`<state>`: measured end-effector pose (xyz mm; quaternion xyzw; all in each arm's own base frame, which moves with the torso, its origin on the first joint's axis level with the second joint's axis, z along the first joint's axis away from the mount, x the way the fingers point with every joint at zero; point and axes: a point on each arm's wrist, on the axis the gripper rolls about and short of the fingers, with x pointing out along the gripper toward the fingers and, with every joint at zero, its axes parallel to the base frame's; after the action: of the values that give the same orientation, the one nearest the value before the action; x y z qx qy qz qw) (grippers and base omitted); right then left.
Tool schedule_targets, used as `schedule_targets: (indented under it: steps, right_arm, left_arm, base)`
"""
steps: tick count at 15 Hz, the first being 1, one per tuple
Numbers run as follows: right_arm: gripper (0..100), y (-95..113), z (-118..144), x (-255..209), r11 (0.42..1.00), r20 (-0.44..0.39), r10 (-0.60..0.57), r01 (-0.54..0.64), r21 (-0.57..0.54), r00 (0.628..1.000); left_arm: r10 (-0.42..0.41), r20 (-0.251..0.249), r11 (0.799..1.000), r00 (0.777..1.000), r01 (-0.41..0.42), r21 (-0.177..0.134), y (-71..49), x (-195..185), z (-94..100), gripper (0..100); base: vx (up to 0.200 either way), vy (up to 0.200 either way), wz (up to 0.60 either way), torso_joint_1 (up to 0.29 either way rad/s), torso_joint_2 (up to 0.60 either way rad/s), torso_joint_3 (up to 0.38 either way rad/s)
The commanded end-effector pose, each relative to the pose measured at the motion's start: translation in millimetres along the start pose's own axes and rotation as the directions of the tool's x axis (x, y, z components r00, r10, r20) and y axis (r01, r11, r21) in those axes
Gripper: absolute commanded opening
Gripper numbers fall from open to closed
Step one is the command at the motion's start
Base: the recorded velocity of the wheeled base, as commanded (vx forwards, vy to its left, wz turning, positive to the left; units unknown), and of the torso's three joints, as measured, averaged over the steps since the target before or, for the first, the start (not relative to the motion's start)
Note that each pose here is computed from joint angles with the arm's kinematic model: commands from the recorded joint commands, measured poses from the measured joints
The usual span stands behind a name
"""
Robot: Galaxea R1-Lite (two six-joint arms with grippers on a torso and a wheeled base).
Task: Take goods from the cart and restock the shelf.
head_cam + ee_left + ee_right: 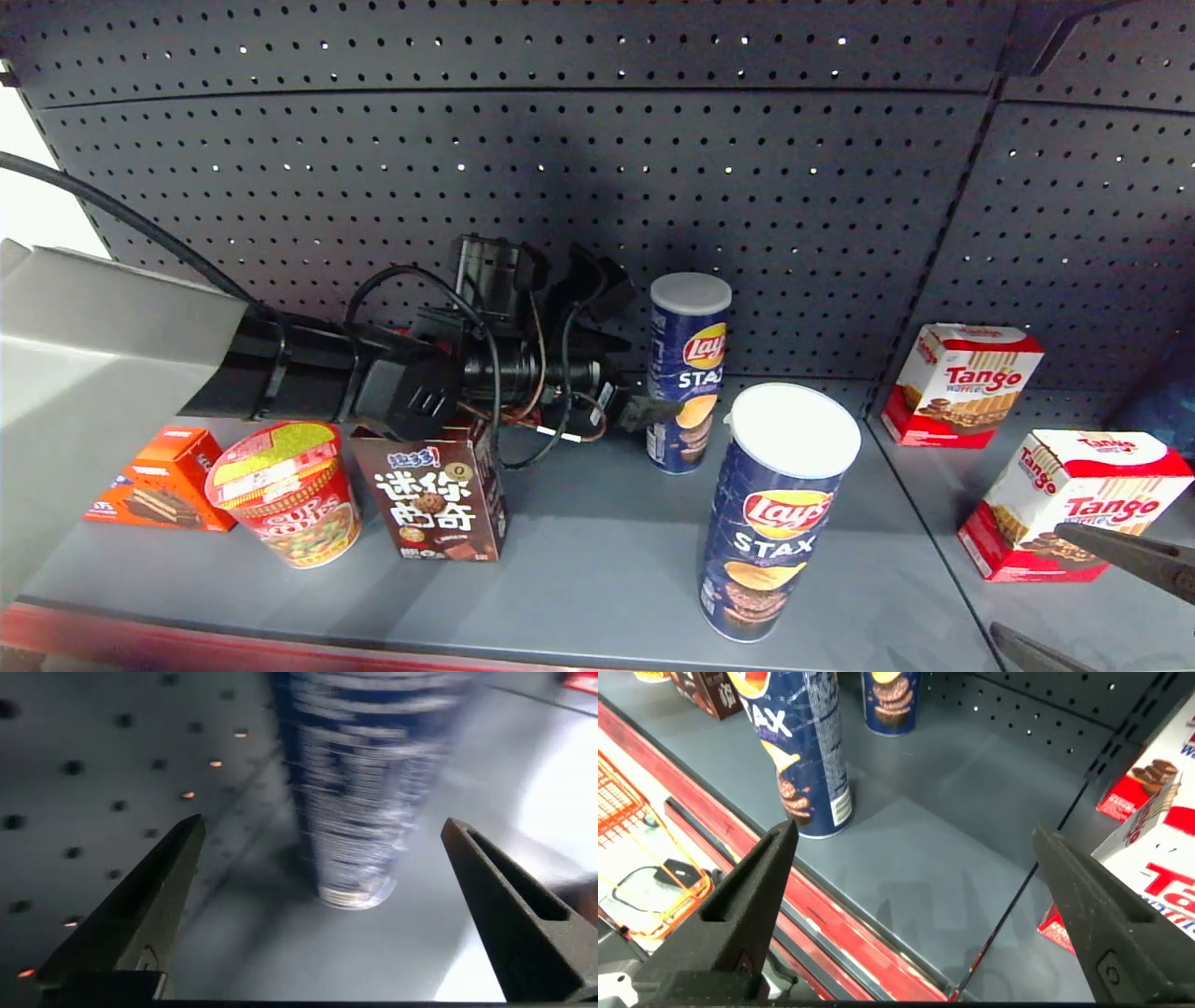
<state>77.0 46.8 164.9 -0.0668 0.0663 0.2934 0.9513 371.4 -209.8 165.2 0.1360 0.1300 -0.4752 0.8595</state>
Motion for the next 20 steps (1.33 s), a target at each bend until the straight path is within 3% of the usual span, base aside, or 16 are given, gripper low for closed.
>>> schedule_targets:
  steps: [1, 11, 14, 20]
  right_arm:
    - [100, 0, -1, 0, 1.000, -0.005, 0.003, -0.003, 0.000, 1.000]
    - [100, 1, -2, 0, 1.000, -0.009, 0.009, -0.009, -0.001, 1.000]
    - [100, 1, -2, 0, 1.000, -0.009, 0.009, -0.009, -0.002, 1.000]
    - [100, 1, -2, 0, 1.000, -0.009, 0.009, -0.009, -0.004, 1.000]
  left_arm:
    - [0.011, -0.015, 1.000, 1.000, -0.011, -0.009, 1.7, 8, -8.8, 100]
    - [0.053, -0.009, 0.999, 0.999, -0.053, -0.010, 3.9, 6, -4.4, 100]
    - [0.060, -0.002, 0.998, 0.998, -0.060, -0.032, 4.4, 5, -1.6, 100]
    - [0.073, 0.035, 0.997, 0.997, -0.072, -0.017, 3.7, -5, 13.0, 100]
  base:
    - [0.000, 0.000, 0.00, 0.000, 0.00, 0.000]
    - [0.000, 0.000, 0.00, 0.000, 0.00, 0.000]
    - [0.000, 0.000, 0.00, 0.000, 0.00, 0.000]
    - [0.000, 0.000, 0.00, 0.000, 0.00, 0.000]
